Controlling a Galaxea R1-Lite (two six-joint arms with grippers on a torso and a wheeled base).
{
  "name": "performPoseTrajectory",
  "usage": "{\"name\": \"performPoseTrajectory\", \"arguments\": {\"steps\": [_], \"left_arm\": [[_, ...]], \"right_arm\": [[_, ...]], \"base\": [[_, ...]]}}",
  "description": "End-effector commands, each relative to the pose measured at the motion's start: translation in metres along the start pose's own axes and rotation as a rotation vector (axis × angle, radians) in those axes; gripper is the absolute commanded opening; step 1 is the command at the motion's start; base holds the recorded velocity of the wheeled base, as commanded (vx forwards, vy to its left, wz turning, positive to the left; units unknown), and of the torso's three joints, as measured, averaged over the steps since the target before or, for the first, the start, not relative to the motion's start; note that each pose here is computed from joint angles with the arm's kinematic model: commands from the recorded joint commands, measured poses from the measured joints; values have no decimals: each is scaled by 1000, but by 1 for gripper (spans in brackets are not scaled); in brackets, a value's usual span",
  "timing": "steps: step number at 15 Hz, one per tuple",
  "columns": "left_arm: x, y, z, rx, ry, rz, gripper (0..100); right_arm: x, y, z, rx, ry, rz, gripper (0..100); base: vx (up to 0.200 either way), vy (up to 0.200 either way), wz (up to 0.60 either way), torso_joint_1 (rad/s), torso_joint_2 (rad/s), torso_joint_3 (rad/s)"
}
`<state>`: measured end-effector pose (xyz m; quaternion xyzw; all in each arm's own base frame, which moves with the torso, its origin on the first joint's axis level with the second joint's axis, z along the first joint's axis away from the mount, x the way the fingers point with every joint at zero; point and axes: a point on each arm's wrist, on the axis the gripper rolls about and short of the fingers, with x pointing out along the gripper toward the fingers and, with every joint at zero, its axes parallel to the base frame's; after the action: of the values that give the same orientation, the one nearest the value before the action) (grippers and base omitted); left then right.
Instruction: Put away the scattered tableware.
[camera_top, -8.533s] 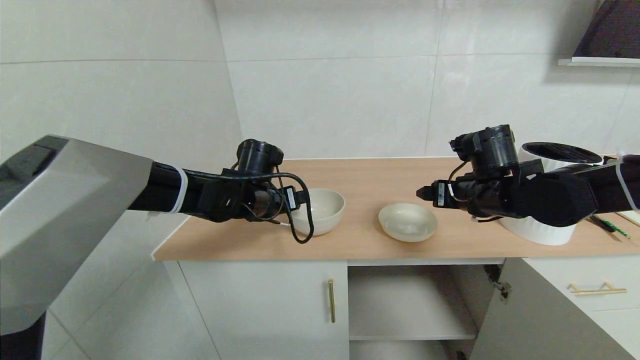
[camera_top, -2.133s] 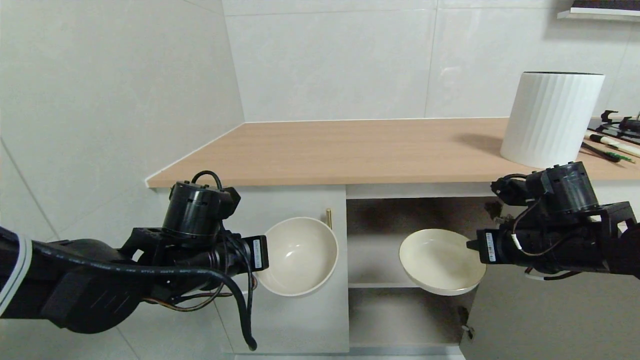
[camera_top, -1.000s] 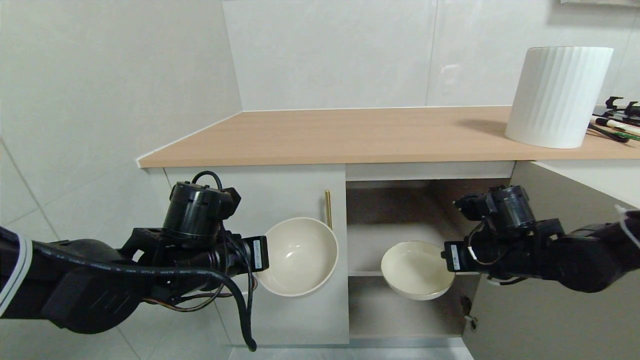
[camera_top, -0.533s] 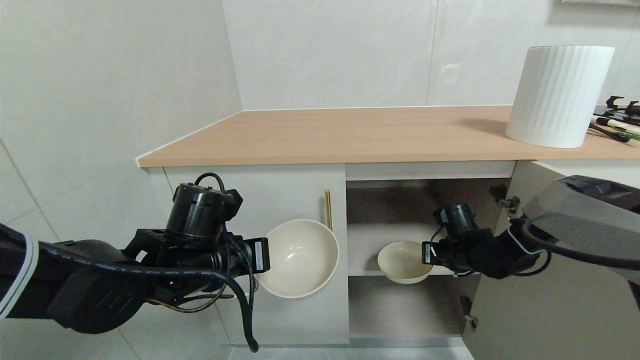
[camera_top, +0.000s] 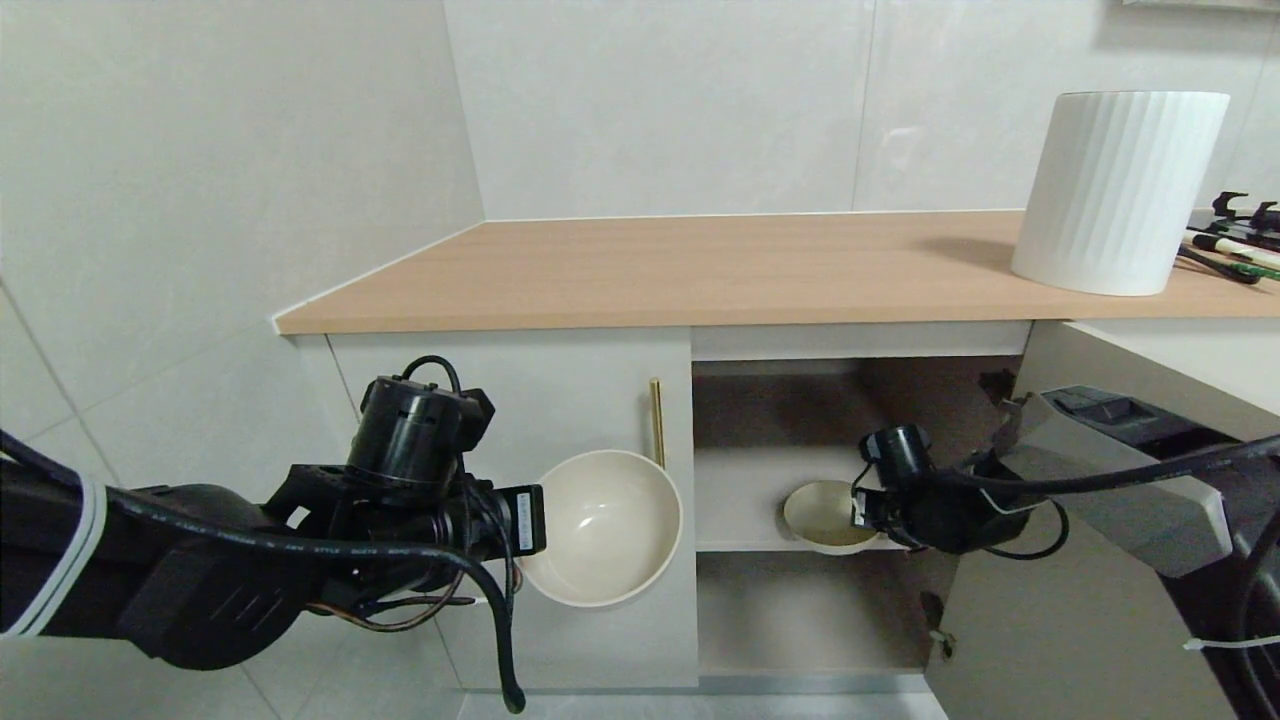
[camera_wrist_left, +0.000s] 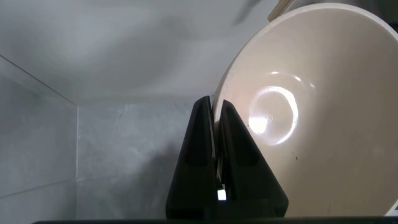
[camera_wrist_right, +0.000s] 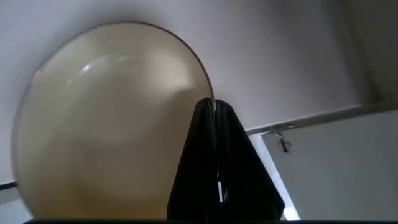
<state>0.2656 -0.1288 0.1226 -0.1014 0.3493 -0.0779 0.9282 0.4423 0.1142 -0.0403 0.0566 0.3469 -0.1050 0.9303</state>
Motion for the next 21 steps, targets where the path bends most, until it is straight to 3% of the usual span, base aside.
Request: {"name": "performPoseTrajectory", "arguments": {"steps": [1,17,18,21], "left_arm": [[1,0,0,0,2,0,0],[2,-1,-1,1,1,-3,0],[2,-1,-1,0,0,-3,0],[2,-1,-1,0,-2,-2,0]], "right_arm": [[10,1,-2,8,-6,-12,0],[24,12,12,55,-81,-18,0],[25,13,12,55,-81,-18,100],[24,15,17,85,-98,-9,100]], "base": [[0,0,0,0,0,0],[0,0,0,0,0,0],[0,0,0,0,0,0],[0,0,0,0,0,0]]}}
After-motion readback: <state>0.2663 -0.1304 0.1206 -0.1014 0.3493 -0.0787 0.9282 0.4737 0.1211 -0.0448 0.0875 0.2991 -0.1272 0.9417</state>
